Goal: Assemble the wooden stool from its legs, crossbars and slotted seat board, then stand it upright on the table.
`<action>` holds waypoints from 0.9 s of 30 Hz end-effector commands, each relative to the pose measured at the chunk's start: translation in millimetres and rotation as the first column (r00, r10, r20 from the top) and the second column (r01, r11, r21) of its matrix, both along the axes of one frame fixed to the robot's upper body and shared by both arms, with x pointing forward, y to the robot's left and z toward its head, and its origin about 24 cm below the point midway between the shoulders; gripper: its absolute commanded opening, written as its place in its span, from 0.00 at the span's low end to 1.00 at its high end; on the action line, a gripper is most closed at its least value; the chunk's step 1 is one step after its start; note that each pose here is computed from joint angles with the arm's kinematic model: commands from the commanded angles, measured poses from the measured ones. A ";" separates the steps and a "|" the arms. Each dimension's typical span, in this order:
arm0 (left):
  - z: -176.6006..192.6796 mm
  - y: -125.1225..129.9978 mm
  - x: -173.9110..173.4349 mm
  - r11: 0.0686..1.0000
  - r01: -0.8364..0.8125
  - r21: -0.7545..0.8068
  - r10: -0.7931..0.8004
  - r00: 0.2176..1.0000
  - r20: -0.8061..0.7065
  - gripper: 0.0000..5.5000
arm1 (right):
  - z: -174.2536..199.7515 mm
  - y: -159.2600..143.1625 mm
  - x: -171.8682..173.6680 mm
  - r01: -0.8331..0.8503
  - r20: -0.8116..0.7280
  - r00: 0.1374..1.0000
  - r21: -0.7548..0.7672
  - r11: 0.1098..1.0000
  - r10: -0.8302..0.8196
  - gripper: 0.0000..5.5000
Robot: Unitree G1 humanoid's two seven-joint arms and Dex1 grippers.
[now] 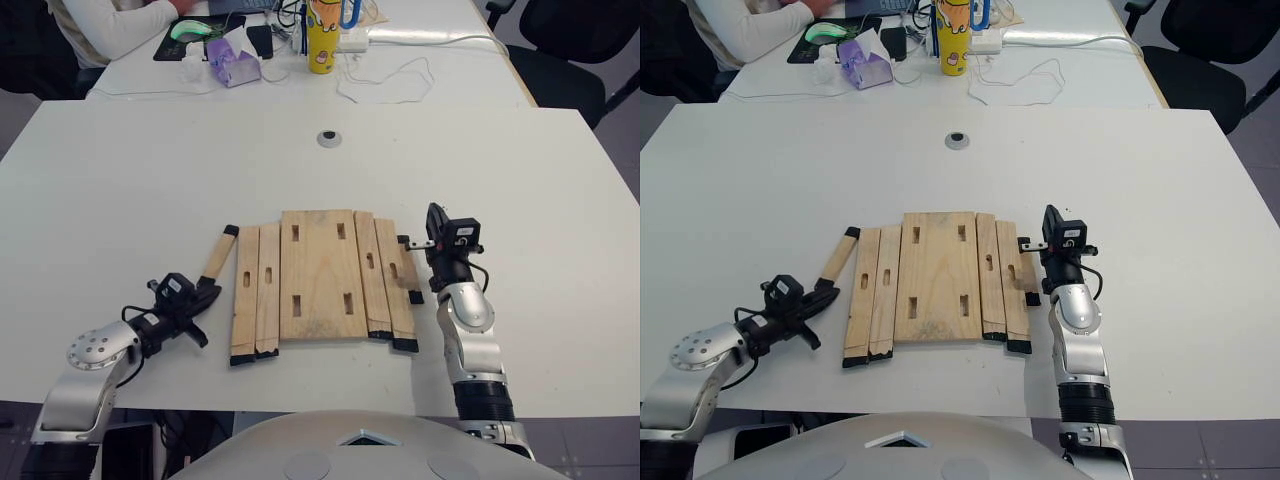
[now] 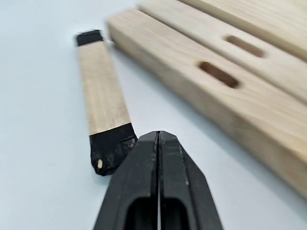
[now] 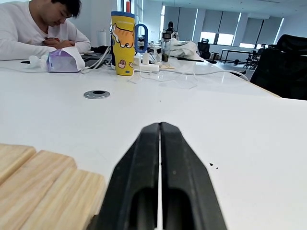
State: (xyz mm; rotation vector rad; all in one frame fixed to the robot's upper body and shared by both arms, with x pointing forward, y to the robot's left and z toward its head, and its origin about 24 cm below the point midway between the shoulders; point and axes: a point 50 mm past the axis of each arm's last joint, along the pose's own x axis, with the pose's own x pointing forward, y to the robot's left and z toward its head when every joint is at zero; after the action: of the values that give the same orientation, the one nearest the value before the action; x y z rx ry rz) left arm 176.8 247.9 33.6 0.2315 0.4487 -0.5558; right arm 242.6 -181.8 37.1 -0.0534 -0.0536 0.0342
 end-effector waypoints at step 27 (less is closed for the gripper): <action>-11.2 7.0 5.9 0.993 -0.110 -0.041 0.111 0.994 0.014 0.48 | 1.8 2.6 4.9 -0.015 0.008 1.000 -0.006 1.000 0.015 0.00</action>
State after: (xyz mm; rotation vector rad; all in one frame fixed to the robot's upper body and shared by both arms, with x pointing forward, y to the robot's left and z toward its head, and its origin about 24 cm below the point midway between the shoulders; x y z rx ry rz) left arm 184.3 253.0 25.2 0.1435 0.4119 -0.4598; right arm 244.4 -180.7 36.8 -0.0531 -0.0529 0.0393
